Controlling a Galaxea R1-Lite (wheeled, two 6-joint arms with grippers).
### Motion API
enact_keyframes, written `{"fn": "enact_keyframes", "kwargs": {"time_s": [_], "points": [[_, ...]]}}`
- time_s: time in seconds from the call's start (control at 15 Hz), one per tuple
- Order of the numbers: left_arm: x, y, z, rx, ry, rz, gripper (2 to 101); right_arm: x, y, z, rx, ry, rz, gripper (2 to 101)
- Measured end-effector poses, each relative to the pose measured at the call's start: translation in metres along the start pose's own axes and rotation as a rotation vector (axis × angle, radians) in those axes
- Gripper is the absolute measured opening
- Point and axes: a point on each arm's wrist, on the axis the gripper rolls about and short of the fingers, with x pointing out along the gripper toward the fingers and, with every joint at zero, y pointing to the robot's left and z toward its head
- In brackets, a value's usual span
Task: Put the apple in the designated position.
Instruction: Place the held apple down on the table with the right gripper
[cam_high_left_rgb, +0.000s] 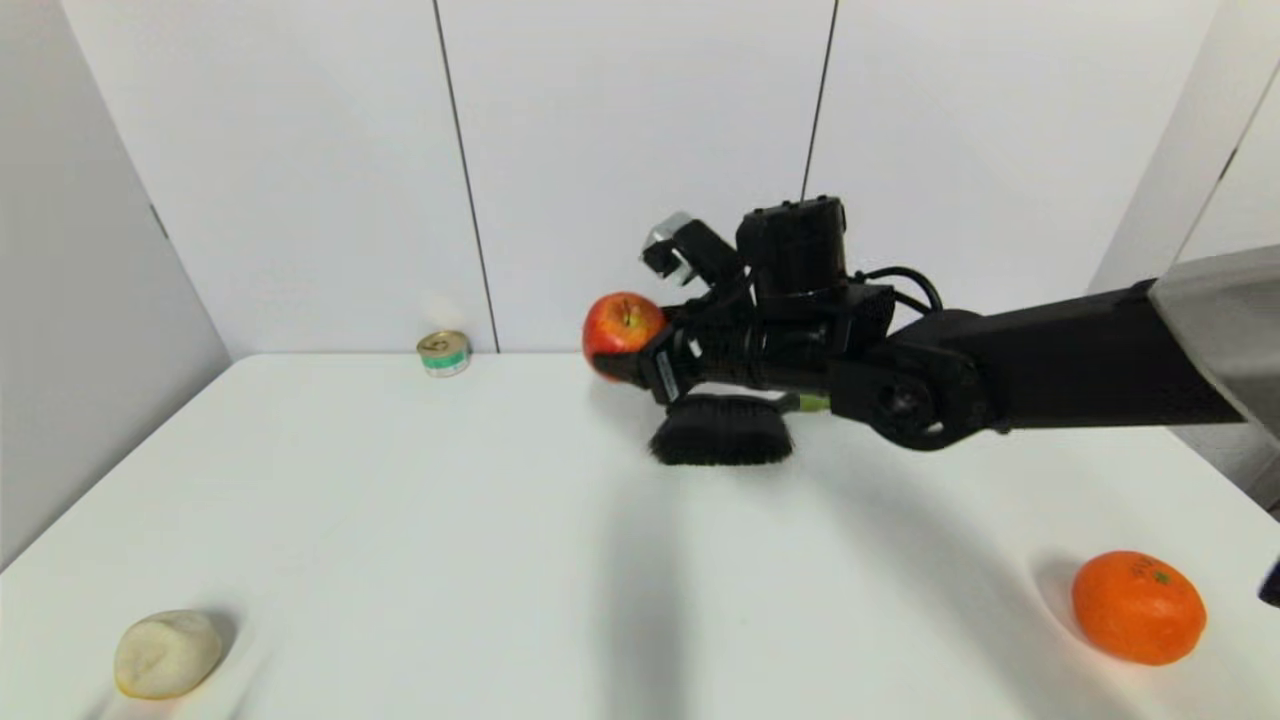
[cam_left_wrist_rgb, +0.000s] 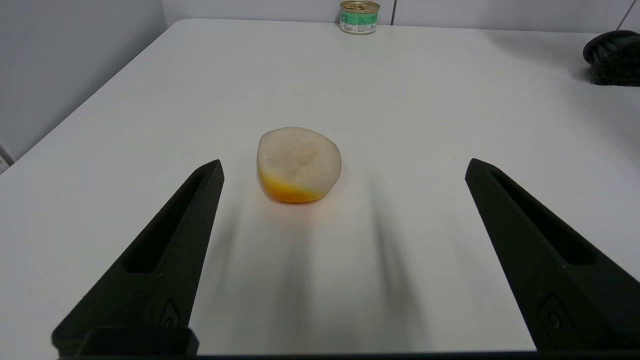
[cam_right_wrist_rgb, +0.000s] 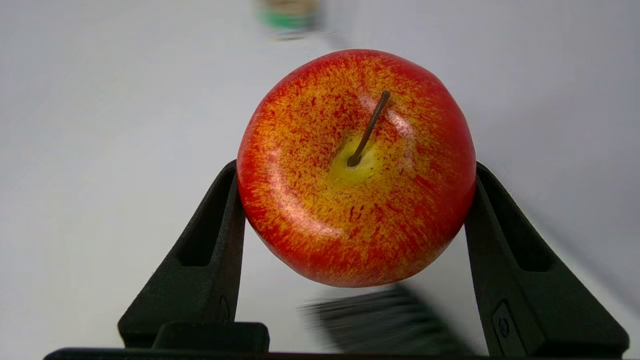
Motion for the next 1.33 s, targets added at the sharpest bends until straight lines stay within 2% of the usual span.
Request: {"fn": "enact_keyframes", "kwargs": {"time_s": [0.13, 0.27, 0.47, 0.53, 0.67, 0.87, 1.07, 1.33], "points": [[0.000, 0.000, 0.000, 0.000, 0.000, 0.000, 97.9, 0.009, -0.041, -0.010, 0.017, -0.003, -0.090, 70.4], [0.000, 0.000, 0.000, 0.000, 0.000, 0.000, 97.9, 0.018, -0.074, -0.025, 0.032, 0.006, -0.160, 70.4], [0.000, 0.000, 0.000, 0.000, 0.001, 0.000, 97.9, 0.027, -0.113, -0.055, 0.059, 0.046, -0.229, 70.4], [0.000, 0.000, 0.000, 0.000, 0.001, 0.000, 97.9, 0.030, -0.120, -0.066, 0.070, 0.067, -0.240, 70.4], [0.000, 0.000, 0.000, 0.000, 0.001, 0.000, 97.9, 0.034, -0.125, -0.082, 0.085, 0.102, -0.245, 70.4], [0.000, 0.000, 0.000, 0.000, 0.001, 0.000, 97.9, 0.034, -0.124, -0.102, 0.112, 0.166, -0.230, 70.3], [0.000, 0.000, 0.000, 0.000, 0.000, 0.000, 97.9, 0.033, -0.118, -0.106, 0.117, 0.184, -0.216, 70.1], [0.000, 0.000, 0.000, 0.000, 0.000, 0.000, 97.9, 0.030, -0.114, -0.104, 0.119, 0.189, -0.211, 81.8]]}}
